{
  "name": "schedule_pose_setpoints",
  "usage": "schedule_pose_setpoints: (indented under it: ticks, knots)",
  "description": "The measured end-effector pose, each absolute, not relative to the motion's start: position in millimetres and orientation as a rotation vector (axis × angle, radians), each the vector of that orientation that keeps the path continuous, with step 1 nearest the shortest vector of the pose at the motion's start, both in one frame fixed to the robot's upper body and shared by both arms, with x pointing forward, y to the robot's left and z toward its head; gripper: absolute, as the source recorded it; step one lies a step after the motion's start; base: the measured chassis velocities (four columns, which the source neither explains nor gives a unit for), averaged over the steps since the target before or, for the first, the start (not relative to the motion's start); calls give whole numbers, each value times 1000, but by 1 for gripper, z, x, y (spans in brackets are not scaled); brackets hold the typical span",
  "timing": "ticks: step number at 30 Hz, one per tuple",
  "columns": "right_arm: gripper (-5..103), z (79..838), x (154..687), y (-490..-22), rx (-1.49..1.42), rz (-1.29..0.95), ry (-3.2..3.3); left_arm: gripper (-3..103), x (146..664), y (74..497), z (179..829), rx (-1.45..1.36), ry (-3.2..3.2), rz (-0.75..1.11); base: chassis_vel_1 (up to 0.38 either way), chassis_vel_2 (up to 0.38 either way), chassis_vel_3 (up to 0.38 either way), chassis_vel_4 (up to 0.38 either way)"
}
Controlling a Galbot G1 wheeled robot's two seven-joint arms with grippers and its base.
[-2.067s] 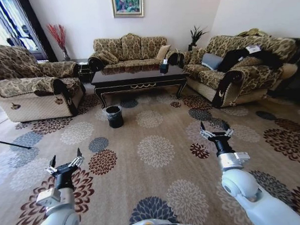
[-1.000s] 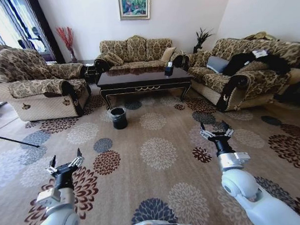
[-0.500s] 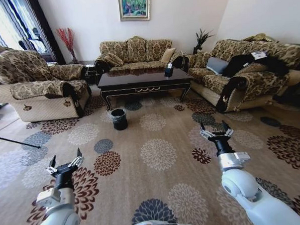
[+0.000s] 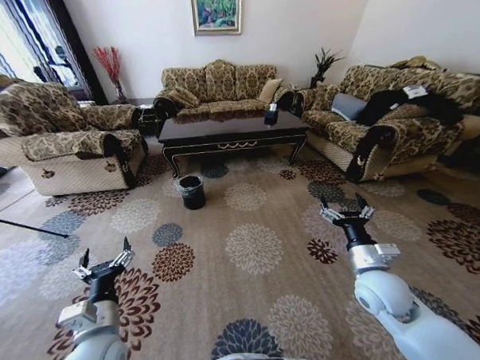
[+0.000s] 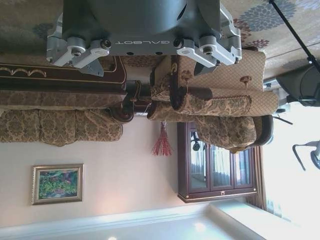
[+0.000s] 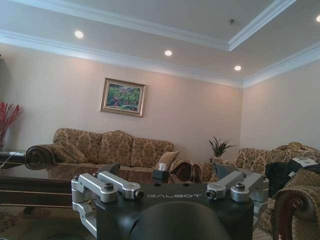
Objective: Move to the front of the table and pick up the trash from the floor, then place it into the trash bin.
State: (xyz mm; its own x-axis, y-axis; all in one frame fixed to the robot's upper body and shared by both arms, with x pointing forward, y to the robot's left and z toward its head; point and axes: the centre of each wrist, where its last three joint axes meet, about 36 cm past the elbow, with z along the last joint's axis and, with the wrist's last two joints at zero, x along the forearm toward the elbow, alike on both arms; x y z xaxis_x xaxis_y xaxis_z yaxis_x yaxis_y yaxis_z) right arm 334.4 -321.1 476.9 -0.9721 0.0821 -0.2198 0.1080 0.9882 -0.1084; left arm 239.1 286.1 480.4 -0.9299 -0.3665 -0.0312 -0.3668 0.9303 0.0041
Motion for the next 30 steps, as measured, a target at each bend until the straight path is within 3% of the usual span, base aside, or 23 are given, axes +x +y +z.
schedule_pose_setpoints:
  ticks: [30]
  knots:
    - [100, 477, 334, -321, 141, -176, 2916, 100, 239, 286, 480, -581, 3057, 15, 0, 0, 0, 0]
